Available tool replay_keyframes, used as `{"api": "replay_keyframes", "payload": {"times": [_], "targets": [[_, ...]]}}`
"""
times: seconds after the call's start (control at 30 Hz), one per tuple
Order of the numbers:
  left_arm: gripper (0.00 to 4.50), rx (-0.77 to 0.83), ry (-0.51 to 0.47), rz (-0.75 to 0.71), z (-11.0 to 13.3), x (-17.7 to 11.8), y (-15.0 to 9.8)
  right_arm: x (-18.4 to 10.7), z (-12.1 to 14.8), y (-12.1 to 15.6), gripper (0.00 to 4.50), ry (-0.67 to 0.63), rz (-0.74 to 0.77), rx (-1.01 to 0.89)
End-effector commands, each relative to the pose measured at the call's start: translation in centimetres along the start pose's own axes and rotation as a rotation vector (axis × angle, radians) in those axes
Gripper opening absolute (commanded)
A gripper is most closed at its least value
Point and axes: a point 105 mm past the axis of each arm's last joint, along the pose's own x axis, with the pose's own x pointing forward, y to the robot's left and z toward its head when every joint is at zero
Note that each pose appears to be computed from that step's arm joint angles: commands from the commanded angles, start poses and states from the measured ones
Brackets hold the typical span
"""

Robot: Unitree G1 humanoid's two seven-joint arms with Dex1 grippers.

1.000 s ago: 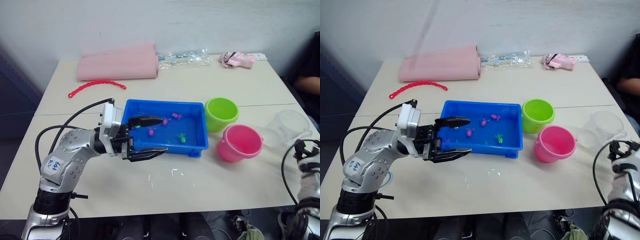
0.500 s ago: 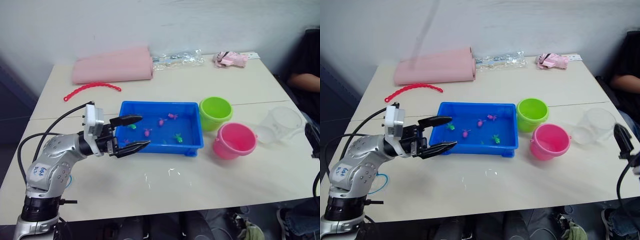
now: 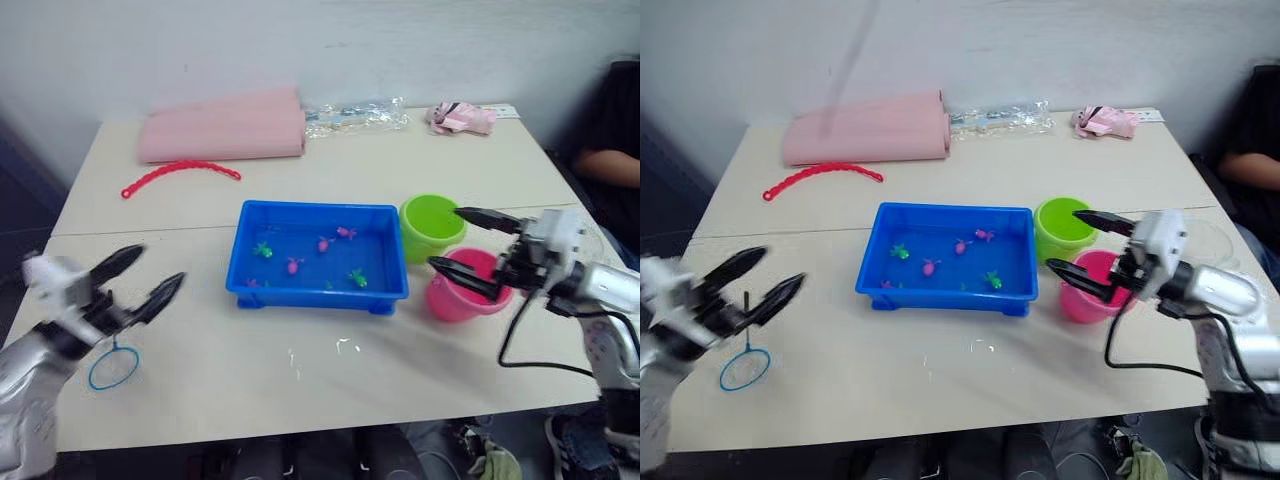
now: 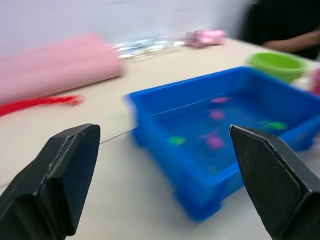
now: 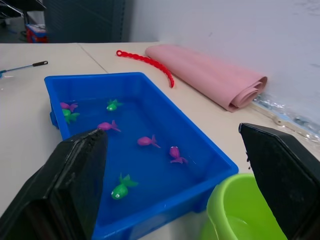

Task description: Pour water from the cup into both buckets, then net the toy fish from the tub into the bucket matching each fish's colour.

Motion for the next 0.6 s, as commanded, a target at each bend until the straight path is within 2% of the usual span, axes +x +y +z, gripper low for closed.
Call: {"api": "replay_keyframes", "payload": {"times": [0.03,0.17,0.3,0.47,0.6], "targets": [[4.5,0.097,0.003,0.277,1.1,-6.3,2.9,1.7,-0.2,0.6,4.46,-0.017,0.087,-0.018],[4.5,0.055,0.069,0.478,-0.3,-11.9,3.5,2.9,-0.5,1.4,4.46,-0.047,0.162,0.005],[4.5,-0.047,0.226,0.675,-3.2,-16.7,3.4,3.7,-0.6,2.0,4.46,-0.068,0.195,0.011],[4.5,-0.141,0.299,0.708,-4.6,-17.3,2.4,1.9,-1.1,4.4,4.46,-0.056,0.291,0.004],[4.5,-0.204,0.286,0.646,-4.7,-15.1,2.1,0.5,-1.5,5.6,4.46,-0.03,0.317,-0.039]]}}
